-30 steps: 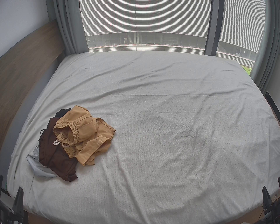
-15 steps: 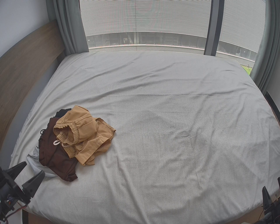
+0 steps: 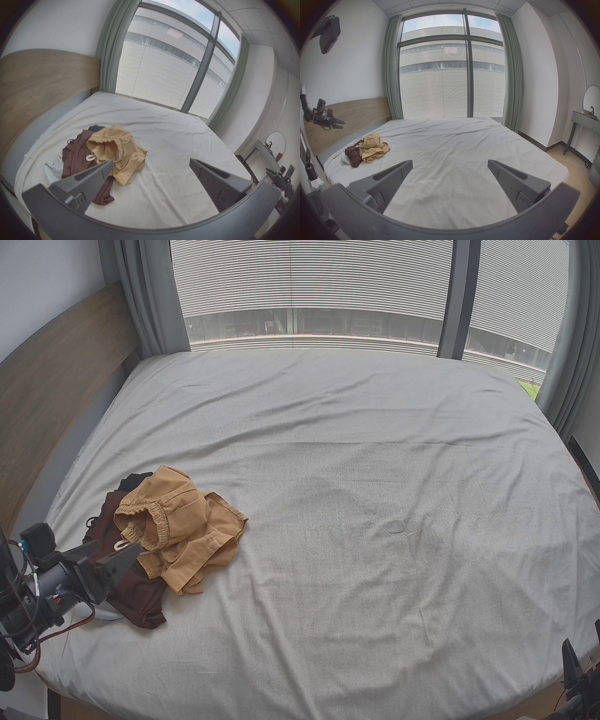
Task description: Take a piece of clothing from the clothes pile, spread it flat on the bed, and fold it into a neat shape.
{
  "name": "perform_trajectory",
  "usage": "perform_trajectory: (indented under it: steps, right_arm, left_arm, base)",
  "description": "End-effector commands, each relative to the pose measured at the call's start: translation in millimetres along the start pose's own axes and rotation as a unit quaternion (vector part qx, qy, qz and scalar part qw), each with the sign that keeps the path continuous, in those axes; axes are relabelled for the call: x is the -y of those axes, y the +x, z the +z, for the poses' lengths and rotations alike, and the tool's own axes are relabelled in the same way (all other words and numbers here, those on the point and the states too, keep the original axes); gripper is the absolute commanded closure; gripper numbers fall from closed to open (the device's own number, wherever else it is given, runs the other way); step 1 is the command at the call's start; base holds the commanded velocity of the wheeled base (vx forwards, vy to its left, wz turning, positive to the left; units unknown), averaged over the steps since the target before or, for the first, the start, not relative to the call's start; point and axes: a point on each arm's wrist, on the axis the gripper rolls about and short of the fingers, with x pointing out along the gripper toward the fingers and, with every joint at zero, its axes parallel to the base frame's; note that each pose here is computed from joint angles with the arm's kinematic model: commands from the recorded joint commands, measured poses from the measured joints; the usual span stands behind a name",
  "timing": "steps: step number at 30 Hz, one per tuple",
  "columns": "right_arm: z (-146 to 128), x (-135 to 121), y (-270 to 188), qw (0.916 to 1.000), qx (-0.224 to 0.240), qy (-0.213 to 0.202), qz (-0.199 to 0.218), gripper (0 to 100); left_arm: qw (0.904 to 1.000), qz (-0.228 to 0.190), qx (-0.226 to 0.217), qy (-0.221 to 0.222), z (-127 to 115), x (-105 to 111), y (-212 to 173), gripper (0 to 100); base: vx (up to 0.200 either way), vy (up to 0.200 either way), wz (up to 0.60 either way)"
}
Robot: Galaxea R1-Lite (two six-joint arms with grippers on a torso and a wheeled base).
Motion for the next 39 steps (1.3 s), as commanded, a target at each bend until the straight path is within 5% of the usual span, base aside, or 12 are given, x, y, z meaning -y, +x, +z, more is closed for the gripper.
perform_trajectory:
  steps: [1, 24, 39]
  right_arm:
    - [-4.4, 0.1, -0.1, 1.0000, 0.001, 0.000, 0.000, 0]
    - [-4.4, 0.1, -0.1, 1.0000, 0.001, 0.000, 0.000, 0]
    - [-4.4, 0.1, -0.1, 1.0000, 0.001, 0.000, 0.000, 0]
  left_arm:
    - [0.9975, 0.027, -0.059, -0.027, -14.4, -14.1, 29.4, 0]
    - [0.9936, 0.031, -0.045, -0.099, -20.2, -51.8, 107.7, 0]
    - [0.9927, 0.041, -0.047, -0.103, -26.7, -65.7, 150.1, 0]
  base:
    - [0.000, 0.000, 0.00]
    - [0.000, 0.000, 0.00]
    - [0.000, 0.000, 0.00]
